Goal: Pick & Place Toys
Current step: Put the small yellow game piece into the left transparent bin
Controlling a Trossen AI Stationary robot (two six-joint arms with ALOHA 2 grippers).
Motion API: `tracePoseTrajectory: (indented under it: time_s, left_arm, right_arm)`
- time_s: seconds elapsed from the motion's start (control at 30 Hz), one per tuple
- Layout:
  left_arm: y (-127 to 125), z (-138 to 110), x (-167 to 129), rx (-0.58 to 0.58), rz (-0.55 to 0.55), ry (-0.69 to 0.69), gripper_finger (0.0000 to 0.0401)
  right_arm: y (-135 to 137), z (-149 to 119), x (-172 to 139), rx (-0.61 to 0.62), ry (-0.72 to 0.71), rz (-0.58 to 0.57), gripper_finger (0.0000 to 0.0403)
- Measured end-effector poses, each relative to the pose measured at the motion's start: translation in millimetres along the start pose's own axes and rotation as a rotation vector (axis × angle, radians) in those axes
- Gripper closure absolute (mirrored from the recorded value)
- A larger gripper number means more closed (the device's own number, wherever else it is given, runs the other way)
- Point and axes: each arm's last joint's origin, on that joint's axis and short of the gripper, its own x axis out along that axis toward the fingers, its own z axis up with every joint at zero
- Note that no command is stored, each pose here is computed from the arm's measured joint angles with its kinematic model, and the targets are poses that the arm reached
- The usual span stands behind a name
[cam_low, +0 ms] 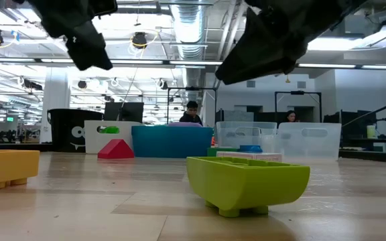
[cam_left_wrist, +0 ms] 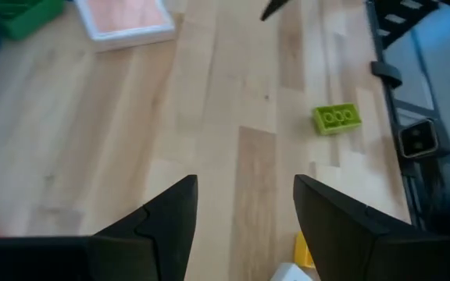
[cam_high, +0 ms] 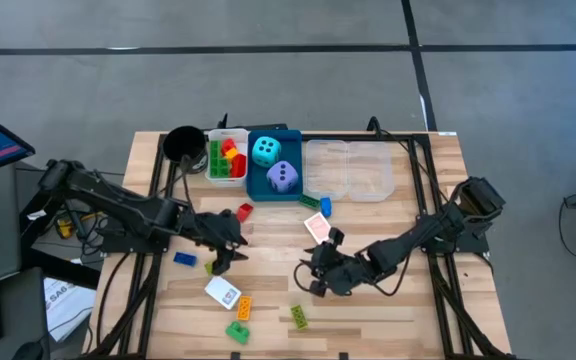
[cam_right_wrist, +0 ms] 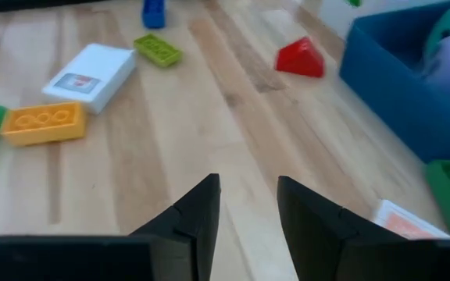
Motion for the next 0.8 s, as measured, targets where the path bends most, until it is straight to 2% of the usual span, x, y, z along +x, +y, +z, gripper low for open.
tracePoseTrajectory:
  time_s: [0.1, 0.17, 0.37, 0.43, 0.6, 0.7, 0.8]
  left_arm:
    - [-2.8, -14.8, 7.9, 0.018, -0.048, -0.033, 0.0197]
    - [-1.3, -24.3, 12.5, -0.014, -0.061, -0.047, 0.0197]
    - [10.9, -46.3, 20.4, -0.137, 0.010, -0.039, 0.0197]
    - [10.8, -51.5, 22.2, -0.145, -0.033, -0.036, 0.0197]
    - [0.4, -62.3, 23.3, -0.044, -0.229, -0.056, 0.0197]
    - [-6.2, -67.0, 22.1, 0.029, -0.268, -0.069, 0.0197]
    - [-10.0, -69.9, 21.3, 0.048, -0.284, -0.059, 0.0197]
  right_arm:
    - [2.3, 2.4, -0.1, -0.001, -0.012, 0.034, 0.0277]
    - [3.4, 2.1, -1.1, -0.007, -0.016, 0.036, 0.0277]
    - [3.6, 2.4, -1.2, -0.006, -0.020, 0.036, 0.0277]
    - [3.5, 2.4, -1.1, -0.012, -0.020, 0.035, 0.0277]
    - [3.5, 2.4, -1.1, -0.023, -0.021, 0.034, 0.0277]
    - [3.5, 2.4, -1.1, -0.030, -0.021, 0.034, 0.0277]
    - [3.7, 2.8, -1.2, -0.028, -0.024, 0.036, 0.0277]
